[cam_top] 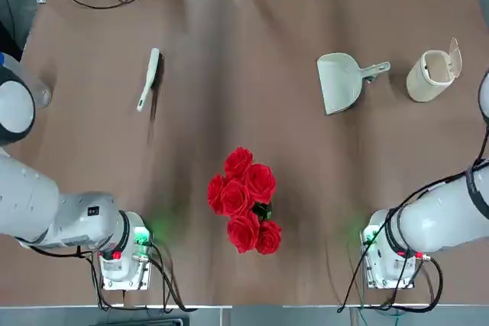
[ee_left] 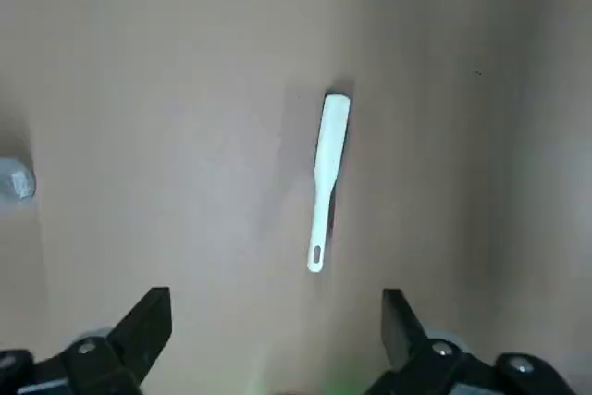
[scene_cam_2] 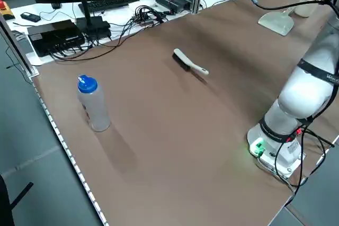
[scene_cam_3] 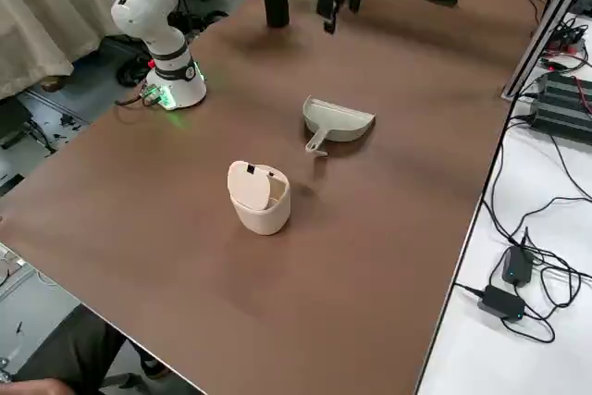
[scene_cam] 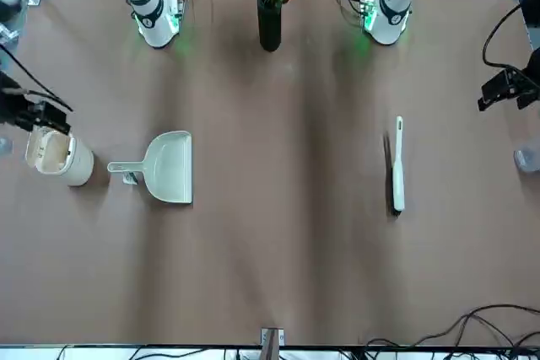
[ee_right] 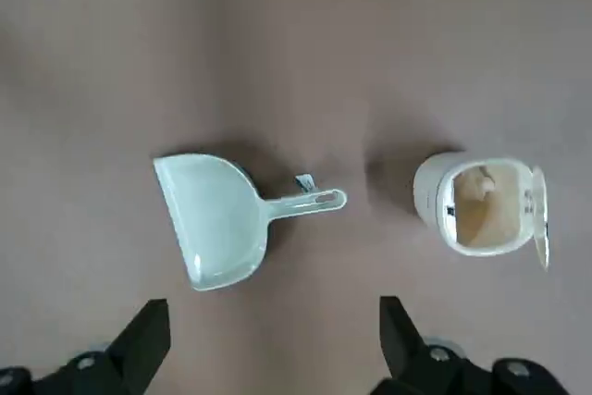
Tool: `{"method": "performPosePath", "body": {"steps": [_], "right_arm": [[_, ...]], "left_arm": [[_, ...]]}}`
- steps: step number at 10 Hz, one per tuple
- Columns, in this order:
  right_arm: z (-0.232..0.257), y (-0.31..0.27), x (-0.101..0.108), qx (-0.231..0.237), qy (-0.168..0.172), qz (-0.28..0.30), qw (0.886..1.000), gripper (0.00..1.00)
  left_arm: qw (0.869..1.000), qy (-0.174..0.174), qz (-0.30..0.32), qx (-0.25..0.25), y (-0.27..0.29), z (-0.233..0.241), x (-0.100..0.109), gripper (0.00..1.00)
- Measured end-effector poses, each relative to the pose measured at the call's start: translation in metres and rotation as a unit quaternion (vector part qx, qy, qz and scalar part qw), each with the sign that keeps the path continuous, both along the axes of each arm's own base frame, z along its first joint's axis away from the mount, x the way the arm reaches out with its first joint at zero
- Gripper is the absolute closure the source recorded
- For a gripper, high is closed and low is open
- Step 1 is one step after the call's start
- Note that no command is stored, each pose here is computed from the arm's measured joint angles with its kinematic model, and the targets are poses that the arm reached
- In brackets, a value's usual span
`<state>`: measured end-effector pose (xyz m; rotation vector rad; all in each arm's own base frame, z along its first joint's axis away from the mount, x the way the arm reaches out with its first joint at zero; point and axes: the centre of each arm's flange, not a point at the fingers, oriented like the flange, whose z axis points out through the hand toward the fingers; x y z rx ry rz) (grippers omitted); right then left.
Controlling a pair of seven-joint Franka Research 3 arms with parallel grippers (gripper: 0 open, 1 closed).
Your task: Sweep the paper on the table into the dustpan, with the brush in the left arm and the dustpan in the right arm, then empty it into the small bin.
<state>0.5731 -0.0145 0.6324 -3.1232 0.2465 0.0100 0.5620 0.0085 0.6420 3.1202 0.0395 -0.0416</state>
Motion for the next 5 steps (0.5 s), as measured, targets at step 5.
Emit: {"method": "performPosePath", "body": {"steps": [5], "right_arm": [[0.024, -0.004, -0.016, 0.007, -0.016, -0.016, 1.0, 0.0]], "left_arm": [[1.0, 0.0, -0.003, 0.0, -0.003, 0.0, 0.0, 0.0]]}}
